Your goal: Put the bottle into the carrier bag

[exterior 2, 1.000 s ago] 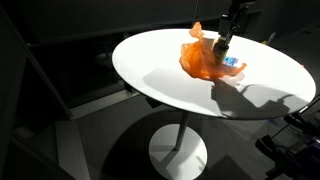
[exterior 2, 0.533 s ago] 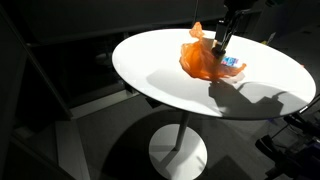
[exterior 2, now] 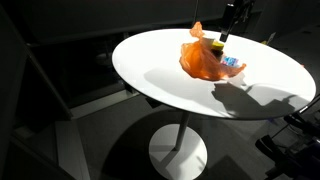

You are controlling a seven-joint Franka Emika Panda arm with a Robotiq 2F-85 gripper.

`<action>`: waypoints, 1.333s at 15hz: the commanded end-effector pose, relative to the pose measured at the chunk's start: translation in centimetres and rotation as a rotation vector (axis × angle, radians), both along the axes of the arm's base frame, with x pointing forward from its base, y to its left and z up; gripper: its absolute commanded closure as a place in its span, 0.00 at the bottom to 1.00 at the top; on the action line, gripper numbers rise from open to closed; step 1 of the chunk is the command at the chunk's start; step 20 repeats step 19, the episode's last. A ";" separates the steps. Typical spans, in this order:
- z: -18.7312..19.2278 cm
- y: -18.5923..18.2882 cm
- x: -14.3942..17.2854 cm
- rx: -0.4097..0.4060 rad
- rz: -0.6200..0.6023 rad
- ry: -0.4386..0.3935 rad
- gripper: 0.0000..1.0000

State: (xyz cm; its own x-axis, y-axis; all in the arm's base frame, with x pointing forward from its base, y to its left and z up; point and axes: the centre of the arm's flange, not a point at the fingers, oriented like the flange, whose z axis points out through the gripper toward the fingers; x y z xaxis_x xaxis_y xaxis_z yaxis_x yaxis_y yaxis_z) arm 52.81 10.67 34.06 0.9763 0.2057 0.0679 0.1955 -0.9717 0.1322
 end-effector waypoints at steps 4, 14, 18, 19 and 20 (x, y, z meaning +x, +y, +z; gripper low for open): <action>5.0 -4.0 -2.9 0.029 -0.126 0.136 0.00; 10.5 -7.9 -6.4 0.117 -0.252 0.248 0.00; 9.7 -7.8 -6.2 0.104 -0.243 0.250 0.00; 9.6 -7.8 -6.2 0.103 -0.244 0.251 0.00; 9.6 -7.8 -6.2 0.103 -0.244 0.251 0.00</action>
